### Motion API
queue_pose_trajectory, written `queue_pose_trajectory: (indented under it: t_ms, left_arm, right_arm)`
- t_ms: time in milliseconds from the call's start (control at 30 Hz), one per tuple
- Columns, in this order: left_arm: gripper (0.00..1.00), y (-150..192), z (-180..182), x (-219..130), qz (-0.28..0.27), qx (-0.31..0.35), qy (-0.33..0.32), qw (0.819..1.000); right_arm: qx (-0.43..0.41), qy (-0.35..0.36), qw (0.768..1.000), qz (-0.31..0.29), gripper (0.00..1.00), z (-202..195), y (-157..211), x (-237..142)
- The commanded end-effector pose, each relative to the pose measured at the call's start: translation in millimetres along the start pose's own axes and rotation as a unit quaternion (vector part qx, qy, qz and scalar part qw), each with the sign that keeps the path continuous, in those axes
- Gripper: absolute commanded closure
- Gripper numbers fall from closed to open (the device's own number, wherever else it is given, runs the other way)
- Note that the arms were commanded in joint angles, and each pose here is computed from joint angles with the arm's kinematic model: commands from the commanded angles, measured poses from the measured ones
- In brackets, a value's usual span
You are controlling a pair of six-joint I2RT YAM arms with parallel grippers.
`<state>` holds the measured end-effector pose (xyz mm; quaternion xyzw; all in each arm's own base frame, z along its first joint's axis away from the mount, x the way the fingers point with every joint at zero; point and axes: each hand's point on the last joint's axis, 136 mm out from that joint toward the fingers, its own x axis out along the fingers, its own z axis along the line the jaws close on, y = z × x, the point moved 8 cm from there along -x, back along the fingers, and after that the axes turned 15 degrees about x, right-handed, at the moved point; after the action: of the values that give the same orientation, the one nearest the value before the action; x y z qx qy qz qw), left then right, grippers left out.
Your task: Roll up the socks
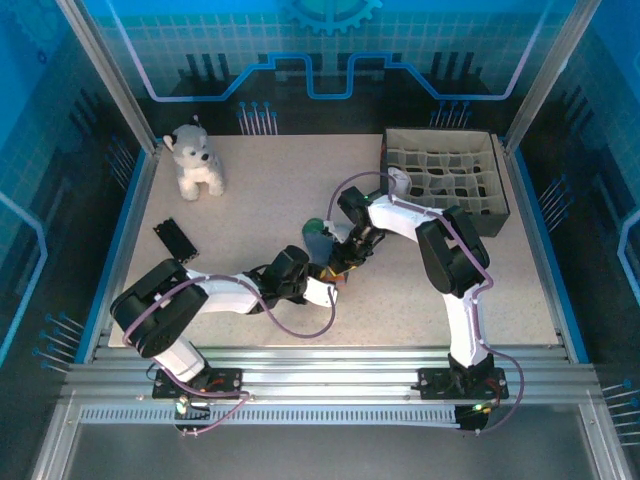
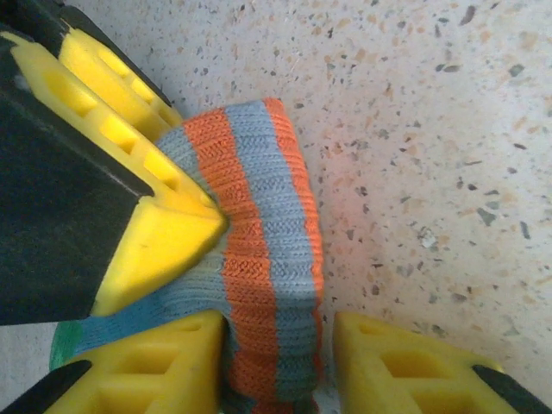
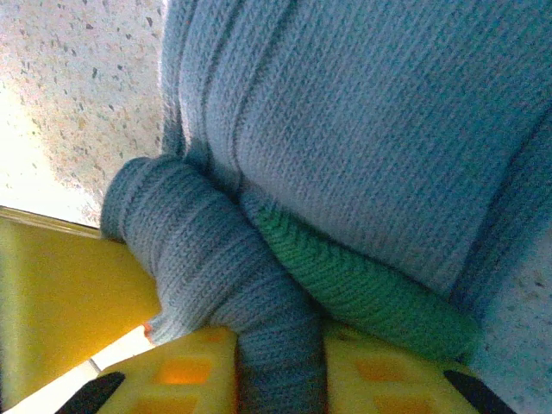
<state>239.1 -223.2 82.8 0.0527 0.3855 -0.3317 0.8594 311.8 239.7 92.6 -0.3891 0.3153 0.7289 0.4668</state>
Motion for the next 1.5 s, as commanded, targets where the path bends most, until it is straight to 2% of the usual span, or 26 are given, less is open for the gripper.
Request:
queue_pose_trajectory:
  t_ms: [0, 100, 200, 400, 600, 767, 1000, 1133, 1333, 1467]
  left_arm:
    - [0.71, -2, -34, -2, -0.009, -0.003, 0.084, 0.996]
    - [0.9, -3, -32, 0, -0.009, -0.007, 0.101, 0.995]
    - [1.0, -3, -34, 1, -0.008, -0.004, 0.118, 0.993]
    - [1.0, -4, -39, 0, -0.011, -0.016, 0.146, 0.989]
    - [1.0, -3, -28, -3, -0.042, -0.1, 0.214, 0.971]
    - [1.0, 2, -14, -7, -0.062, -0.152, 0.243, 0.956]
    - [1.0, 10, 7, -10, -0.083, -0.206, 0.281, 0.934]
    - [1.0, 17, 18, -10, -0.094, -0.233, 0.301, 0.92]
    - [1.0, 25, 31, -6, -0.101, -0.264, 0.33, 0.901]
    - [1.0, 30, 41, -5, -0.109, -0.287, 0.348, 0.886]
  right_arm:
    - [0.034, 0.058, 0.997, 0.048, 0.74, -31, 12, 19]
    - [0.031, 0.055, 0.997, 0.039, 0.74, -29, 12, 15]
    - [0.034, 0.04, 0.998, 0.031, 0.73, -27, 11, 9]
    - [0.045, 0.01, 0.999, 0.015, 0.63, -25, 10, 0]
    - [0.044, -0.039, 0.996, -0.06, 0.55, -19, 11, -30]
    - [0.021, -0.042, 0.991, -0.128, 0.55, -14, 18, -56]
    - [-0.012, -0.04, 0.982, -0.186, 0.55, -15, 31, -66]
    - [-0.081, -0.03, 0.961, -0.263, 0.56, -8, 46, -73]
    - [-0.178, -0.033, 0.912, -0.368, 0.55, 2, 69, -74]
    - [-0.297, -0.021, 0.857, -0.421, 0.54, 19, 89, -63]
